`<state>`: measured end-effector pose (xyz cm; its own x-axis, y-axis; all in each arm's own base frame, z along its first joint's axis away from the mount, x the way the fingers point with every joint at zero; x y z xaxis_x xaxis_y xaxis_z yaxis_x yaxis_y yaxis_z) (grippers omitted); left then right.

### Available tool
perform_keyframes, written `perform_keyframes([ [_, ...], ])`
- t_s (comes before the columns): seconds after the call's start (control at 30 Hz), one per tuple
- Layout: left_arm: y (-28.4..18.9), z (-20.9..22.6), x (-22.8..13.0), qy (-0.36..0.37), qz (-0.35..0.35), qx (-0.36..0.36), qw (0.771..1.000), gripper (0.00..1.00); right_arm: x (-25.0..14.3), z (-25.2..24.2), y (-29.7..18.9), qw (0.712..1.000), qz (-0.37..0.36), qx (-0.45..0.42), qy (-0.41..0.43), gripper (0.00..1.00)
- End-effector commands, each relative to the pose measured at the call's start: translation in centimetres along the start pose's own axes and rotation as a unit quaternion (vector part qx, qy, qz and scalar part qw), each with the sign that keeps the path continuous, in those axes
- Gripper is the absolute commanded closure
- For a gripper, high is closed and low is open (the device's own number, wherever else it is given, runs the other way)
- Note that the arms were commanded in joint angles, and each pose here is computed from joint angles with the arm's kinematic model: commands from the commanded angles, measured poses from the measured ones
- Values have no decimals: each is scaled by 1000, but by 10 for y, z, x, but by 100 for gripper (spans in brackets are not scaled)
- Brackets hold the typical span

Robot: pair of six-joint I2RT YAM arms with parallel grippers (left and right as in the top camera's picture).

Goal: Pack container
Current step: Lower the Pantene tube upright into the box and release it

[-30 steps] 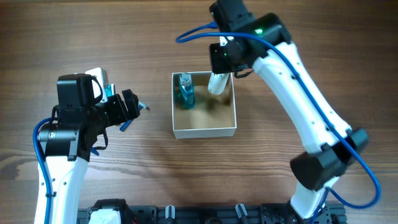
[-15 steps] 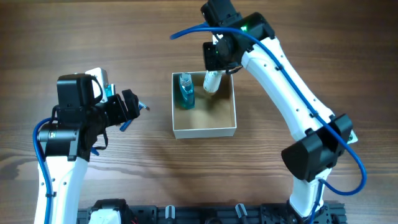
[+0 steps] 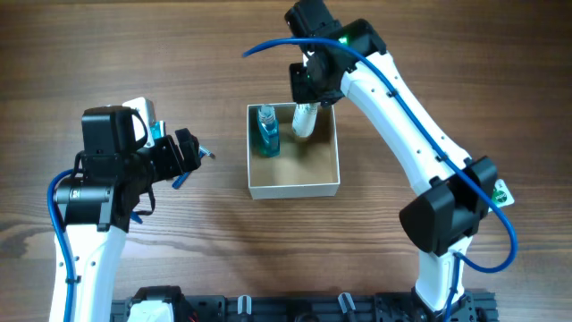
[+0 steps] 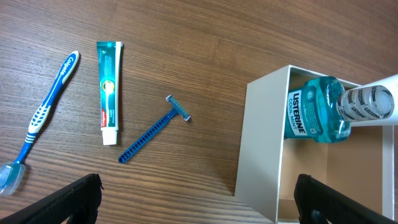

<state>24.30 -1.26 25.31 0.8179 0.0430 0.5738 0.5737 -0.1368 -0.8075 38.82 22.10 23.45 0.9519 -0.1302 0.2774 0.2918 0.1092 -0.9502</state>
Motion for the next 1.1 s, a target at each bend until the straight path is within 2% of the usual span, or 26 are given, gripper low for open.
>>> perform_keyframes([
  [0.0, -4, -6, 6, -2, -10, -19, 1000, 0, 3, 1, 12, 1000, 1, -12, 9, 96],
  [0.17, -4, -6, 6, -2, -9, -19, 1000, 0, 2, 0, 13, 1000, 3, -14, 8, 94],
  [0.23, -4, -6, 6, -2, -9, -19, 1000, 0, 0, -1, 13, 1000, 7, -17, 7, 88],
  [0.3, -4, -6, 6, -2, -9, -19, 1000, 0, -1, -2, 13, 1000, 10, -19, 5, 78],
  [0.63, -4, -6, 6, -2, -9, -19, 1000, 0, -5, -5, 13, 999, 24, -29, -7, 64],
  [0.9, -4, -6, 6, -2, -9, -19, 1000, 0, -5, -5, 11, 999, 25, -27, -37, 62],
  [1.07, -4, -6, 6, -2, -10, -19, 1000, 0, 2, -1, -8, 998, -5, -8, -67, 62],
])
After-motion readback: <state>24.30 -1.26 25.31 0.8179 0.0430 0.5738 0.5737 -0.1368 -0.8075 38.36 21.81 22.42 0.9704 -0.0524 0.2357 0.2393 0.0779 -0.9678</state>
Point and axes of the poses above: each gripper's point midway between its finger pads, its own y axis out along the fingers, its own z axis along the line the jaws close on, x = y × z, the point moved 7 cm from there along -y, back along the fingers, and after that the axes turned 15 degrees about y, right-handed, at the moved point
